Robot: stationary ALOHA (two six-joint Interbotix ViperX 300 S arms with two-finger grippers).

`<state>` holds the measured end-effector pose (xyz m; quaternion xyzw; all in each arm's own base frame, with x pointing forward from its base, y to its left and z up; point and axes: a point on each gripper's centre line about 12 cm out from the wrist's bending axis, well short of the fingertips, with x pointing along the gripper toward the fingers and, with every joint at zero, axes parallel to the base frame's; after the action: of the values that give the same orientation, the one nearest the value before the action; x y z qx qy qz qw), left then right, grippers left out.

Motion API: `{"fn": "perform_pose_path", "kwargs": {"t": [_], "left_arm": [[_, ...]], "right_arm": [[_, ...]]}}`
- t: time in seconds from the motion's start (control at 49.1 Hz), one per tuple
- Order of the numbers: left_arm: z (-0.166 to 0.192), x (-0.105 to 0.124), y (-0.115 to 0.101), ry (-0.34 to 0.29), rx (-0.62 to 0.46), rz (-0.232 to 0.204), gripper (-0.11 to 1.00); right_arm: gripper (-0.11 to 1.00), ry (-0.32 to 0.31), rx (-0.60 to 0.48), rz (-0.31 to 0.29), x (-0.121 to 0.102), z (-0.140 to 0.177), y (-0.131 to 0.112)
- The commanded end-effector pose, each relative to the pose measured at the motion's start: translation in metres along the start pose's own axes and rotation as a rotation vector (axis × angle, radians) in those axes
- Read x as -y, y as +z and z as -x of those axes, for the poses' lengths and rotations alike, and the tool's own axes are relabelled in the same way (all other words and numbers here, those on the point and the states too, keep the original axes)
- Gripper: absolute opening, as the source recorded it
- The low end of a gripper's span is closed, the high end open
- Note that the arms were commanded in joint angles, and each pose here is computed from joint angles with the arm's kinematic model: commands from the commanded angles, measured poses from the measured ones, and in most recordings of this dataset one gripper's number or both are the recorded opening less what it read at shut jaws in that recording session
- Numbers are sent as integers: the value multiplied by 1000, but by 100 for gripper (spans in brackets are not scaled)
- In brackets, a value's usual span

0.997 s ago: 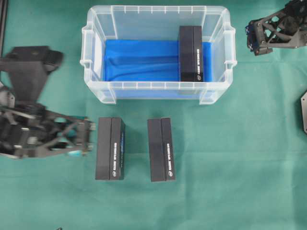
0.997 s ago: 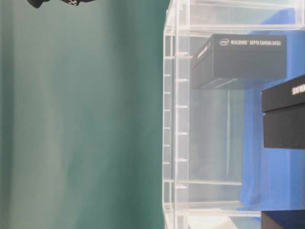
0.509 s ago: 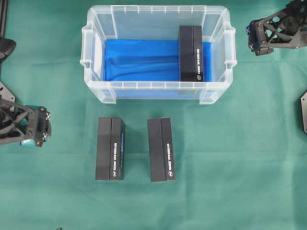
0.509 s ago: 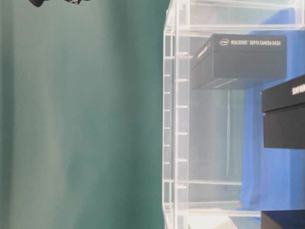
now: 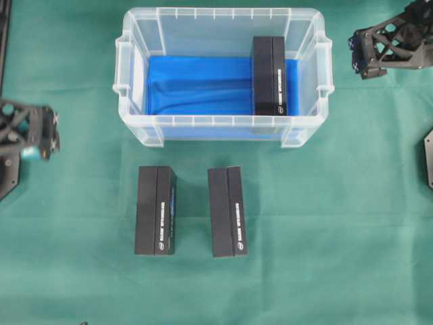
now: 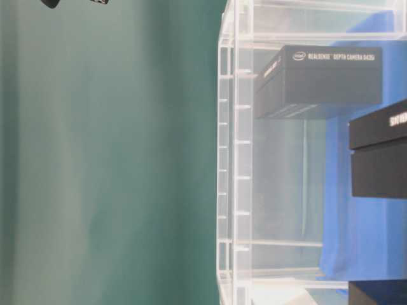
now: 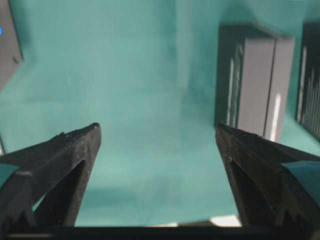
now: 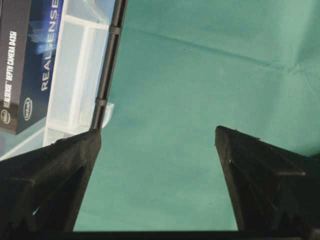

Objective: Take out the box from the case.
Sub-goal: 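Open the left gripper and withdraw it to the upper left, then move the right gripper over the right black box in the case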

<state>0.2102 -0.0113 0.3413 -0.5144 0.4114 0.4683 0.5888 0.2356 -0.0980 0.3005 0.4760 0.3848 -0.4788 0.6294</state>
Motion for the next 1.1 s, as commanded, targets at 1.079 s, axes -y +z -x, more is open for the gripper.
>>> {"fn": "perform_pose_path", "kwargs": {"t": [1.079], "left_arm": [[-7, -16, 87, 83, 68, -31, 98]], "right_arm": [[92, 28, -10, -66, -23, 4, 5]]}}
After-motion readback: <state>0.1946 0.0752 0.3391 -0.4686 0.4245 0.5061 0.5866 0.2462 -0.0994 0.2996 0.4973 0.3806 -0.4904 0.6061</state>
